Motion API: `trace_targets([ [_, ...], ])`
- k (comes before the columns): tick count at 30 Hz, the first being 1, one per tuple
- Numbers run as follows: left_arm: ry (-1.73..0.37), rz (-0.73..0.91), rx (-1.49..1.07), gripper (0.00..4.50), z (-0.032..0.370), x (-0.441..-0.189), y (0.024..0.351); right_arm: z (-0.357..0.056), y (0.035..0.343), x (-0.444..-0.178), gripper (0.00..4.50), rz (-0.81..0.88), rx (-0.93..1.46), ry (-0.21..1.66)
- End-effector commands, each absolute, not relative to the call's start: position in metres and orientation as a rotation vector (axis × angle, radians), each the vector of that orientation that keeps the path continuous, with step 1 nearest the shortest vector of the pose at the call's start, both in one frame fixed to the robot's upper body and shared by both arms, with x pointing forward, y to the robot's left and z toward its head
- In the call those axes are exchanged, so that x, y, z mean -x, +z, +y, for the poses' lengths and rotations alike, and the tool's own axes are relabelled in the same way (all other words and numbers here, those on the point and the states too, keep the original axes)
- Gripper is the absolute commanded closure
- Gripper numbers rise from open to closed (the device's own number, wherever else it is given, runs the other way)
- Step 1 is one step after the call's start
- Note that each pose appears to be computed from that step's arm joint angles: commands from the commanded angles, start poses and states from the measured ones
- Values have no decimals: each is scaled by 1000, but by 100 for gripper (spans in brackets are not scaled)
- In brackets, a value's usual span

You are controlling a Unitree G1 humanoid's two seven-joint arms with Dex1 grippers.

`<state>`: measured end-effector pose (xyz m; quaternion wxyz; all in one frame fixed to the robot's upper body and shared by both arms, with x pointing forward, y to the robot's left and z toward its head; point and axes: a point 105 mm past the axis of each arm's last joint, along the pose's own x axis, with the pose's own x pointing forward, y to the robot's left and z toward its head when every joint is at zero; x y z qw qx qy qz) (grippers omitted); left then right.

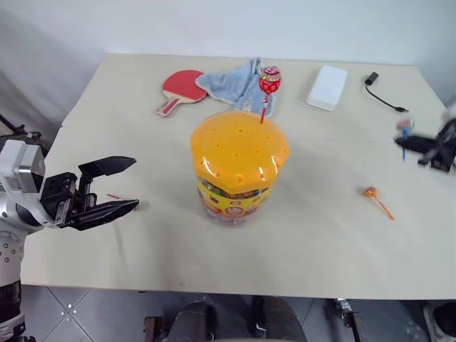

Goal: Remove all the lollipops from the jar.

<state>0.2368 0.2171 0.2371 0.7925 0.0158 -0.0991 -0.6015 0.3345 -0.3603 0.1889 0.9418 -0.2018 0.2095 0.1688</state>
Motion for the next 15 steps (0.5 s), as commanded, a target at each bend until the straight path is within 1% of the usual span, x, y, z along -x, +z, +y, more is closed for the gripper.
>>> trace_targets([
  [1, -1311, -250, -73, 0, 212, -232, 243, -384, 155, -323, 444, 618, 430, 242],
  [4, -1310, -248, -68, 0, 211, -231, 243, -392, 140, -320, 444, 685, 425, 182],
  [9, -1301, -242, -68, 0, 212, -229, 243, -393, 112, -310, 444, 757, 401, 192],
  [12, -1300, -242, -66, 0, 212, -228, 244, -392, 109, -305, 377, 769, 388, 207],
  [15, -1300, -244, -62, 0, 213, -228, 245, -395, 115, -304, 285, 746, 381, 197],
])
